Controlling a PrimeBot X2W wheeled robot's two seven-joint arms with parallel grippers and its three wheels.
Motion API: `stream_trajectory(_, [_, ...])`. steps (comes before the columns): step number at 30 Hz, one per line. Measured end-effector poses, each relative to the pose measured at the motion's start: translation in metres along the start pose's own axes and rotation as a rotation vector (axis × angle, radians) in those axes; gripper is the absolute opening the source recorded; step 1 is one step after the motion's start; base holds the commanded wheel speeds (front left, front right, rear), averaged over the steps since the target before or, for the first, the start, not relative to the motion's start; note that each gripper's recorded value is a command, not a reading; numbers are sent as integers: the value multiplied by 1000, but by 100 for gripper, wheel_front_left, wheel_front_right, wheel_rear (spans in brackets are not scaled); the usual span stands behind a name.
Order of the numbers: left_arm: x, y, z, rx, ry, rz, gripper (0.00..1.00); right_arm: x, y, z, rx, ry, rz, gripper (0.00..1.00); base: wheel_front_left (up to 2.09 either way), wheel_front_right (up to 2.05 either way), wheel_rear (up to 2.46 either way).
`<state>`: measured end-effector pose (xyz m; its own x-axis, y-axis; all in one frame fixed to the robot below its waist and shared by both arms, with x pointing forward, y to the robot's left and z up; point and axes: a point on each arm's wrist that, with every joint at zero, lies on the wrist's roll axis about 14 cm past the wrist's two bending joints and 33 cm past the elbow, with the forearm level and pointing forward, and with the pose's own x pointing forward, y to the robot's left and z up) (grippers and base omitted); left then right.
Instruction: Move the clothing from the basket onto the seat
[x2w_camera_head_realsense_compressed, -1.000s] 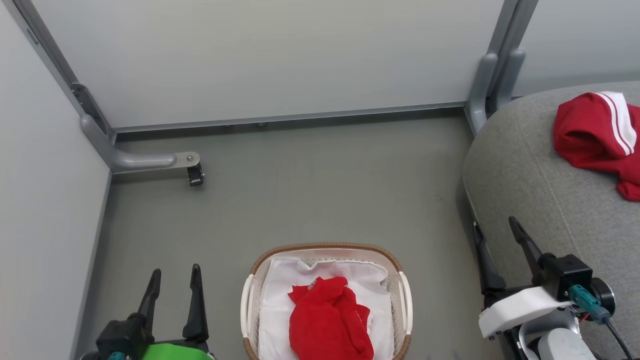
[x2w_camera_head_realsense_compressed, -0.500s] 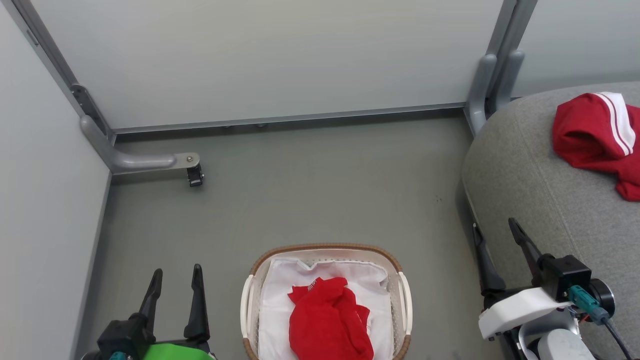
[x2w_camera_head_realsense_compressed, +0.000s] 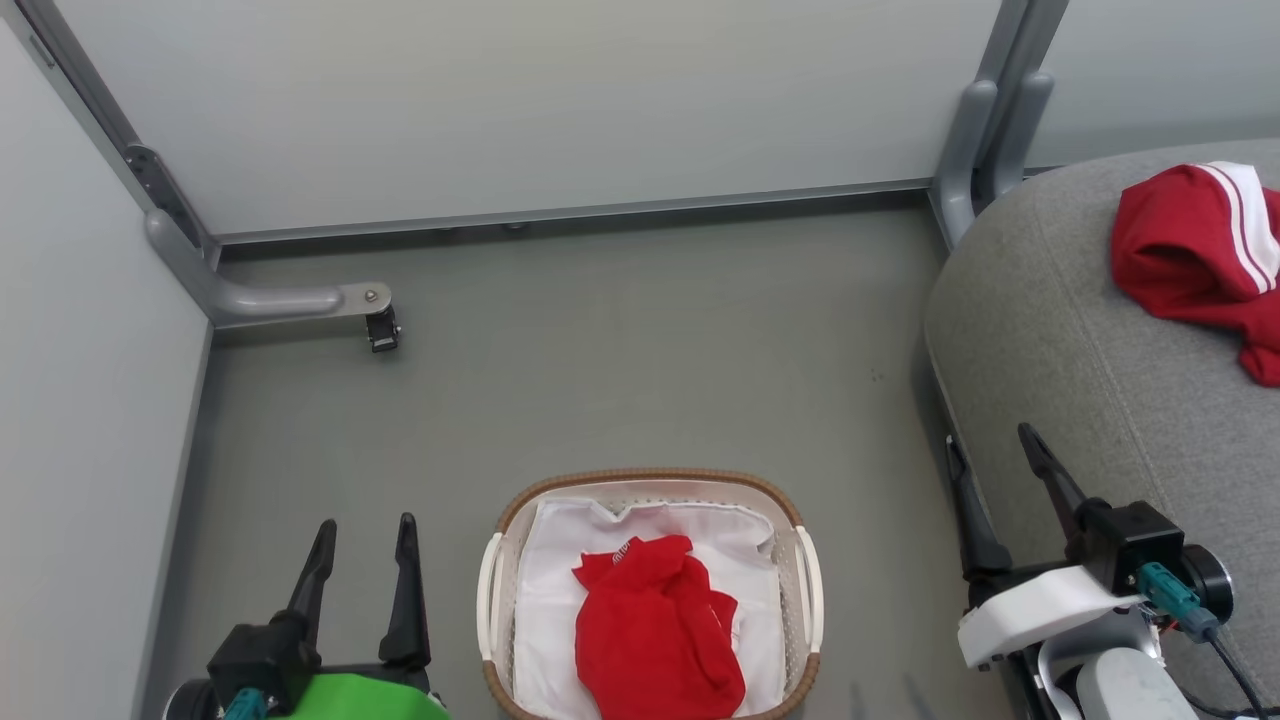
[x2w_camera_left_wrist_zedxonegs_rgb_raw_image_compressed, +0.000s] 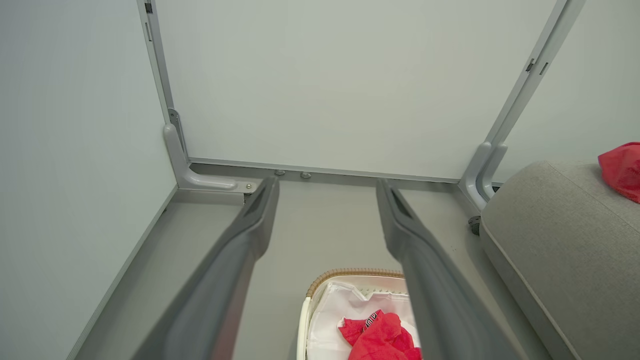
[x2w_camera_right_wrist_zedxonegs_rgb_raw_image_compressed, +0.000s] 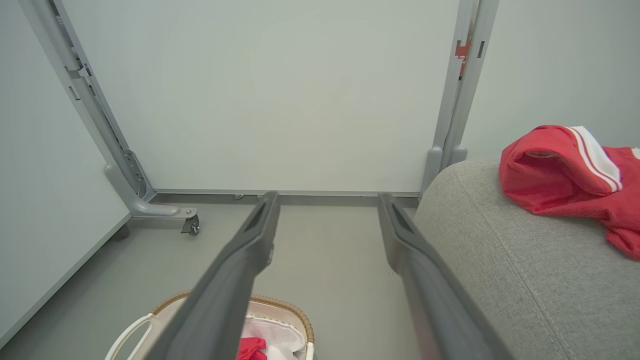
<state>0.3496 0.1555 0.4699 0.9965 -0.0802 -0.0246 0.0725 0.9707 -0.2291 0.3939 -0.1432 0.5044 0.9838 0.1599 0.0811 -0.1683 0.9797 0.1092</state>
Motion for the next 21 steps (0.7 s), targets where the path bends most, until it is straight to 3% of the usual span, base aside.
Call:
stream_trajectory(15, [93,-49,4,164,-11,-244,100,51,-23,20,-57,-89,-37,100,0,0,0])
stream_trajectory(21, [132,-73,-35,208,84,-352,100,73,-37,4,-62,-71,-60,100,0,0,0])
